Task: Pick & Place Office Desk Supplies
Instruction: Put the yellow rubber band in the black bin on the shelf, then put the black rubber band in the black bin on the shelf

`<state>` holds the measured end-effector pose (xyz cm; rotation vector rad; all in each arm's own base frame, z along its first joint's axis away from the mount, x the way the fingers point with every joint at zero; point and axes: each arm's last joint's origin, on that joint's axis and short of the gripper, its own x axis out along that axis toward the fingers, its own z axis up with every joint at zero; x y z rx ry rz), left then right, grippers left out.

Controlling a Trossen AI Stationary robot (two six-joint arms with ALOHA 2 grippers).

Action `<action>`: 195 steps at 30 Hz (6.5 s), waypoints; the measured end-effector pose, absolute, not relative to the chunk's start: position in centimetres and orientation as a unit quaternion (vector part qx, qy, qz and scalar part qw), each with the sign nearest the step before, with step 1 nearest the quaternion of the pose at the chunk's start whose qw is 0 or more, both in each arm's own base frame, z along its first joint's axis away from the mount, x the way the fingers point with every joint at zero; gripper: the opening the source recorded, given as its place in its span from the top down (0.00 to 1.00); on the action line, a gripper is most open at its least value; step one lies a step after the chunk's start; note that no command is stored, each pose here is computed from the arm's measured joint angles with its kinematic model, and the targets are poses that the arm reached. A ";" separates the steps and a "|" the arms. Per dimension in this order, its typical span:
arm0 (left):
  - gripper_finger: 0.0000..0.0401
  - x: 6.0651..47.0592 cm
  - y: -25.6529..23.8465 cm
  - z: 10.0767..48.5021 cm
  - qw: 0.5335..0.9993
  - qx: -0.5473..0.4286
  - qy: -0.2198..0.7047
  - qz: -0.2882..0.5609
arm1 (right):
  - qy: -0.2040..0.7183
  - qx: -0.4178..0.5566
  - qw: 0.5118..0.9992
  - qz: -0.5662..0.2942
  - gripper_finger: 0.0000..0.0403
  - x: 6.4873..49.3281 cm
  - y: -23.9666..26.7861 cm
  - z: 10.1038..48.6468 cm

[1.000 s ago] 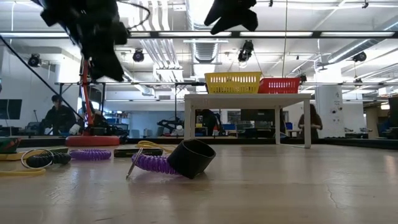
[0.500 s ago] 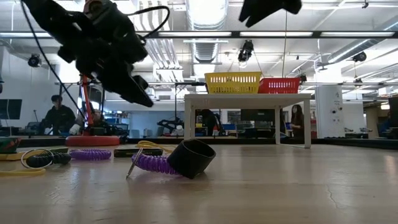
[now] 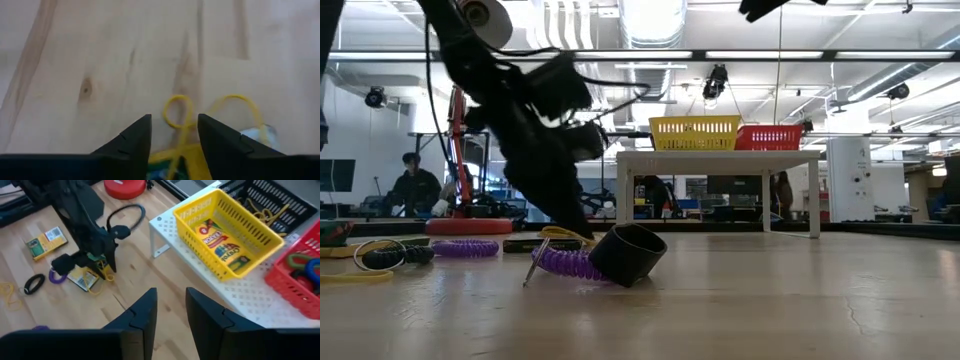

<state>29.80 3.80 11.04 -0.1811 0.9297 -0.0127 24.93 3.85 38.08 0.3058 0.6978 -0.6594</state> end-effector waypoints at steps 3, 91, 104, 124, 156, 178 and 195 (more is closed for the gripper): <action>0.69 30.5 3.9 11.2 0.879 -0.084 0.469 0.005 | 0.328 0.149 0.879 -0.313 0.76 24.0 3.6 38.6; 0.55 28.7 10.2 44.3 0.944 -0.080 0.310 0.076 | 0.342 0.141 0.913 -0.170 0.62 24.1 8.1 34.6; 0.59 22.1 5.0 37.6 0.901 -0.221 0.364 0.086 | 0.410 0.026 0.894 0.179 0.41 34.6 10.6 24.4; 0.59 15.2 2.3 31.2 0.906 -0.237 0.346 0.056 | 0.507 0.102 0.849 0.113 0.42 42.4 12.9 17.3; 0.59 15.5 2.3 31.6 0.921 -0.227 0.313 0.047 | 0.549 0.209 0.808 0.034 0.98 40.9 12.7 19.2; 0.59 15.5 2.3 30.9 0.926 -0.187 0.326 0.028 | 0.544 0.543 0.616 -0.173 0.53 41.0 14.2 15.1; 0.59 15.6 2.2 31.1 0.929 -0.189 0.318 0.020 | 0.521 0.503 0.669 -0.168 0.96 40.7 15.7 16.4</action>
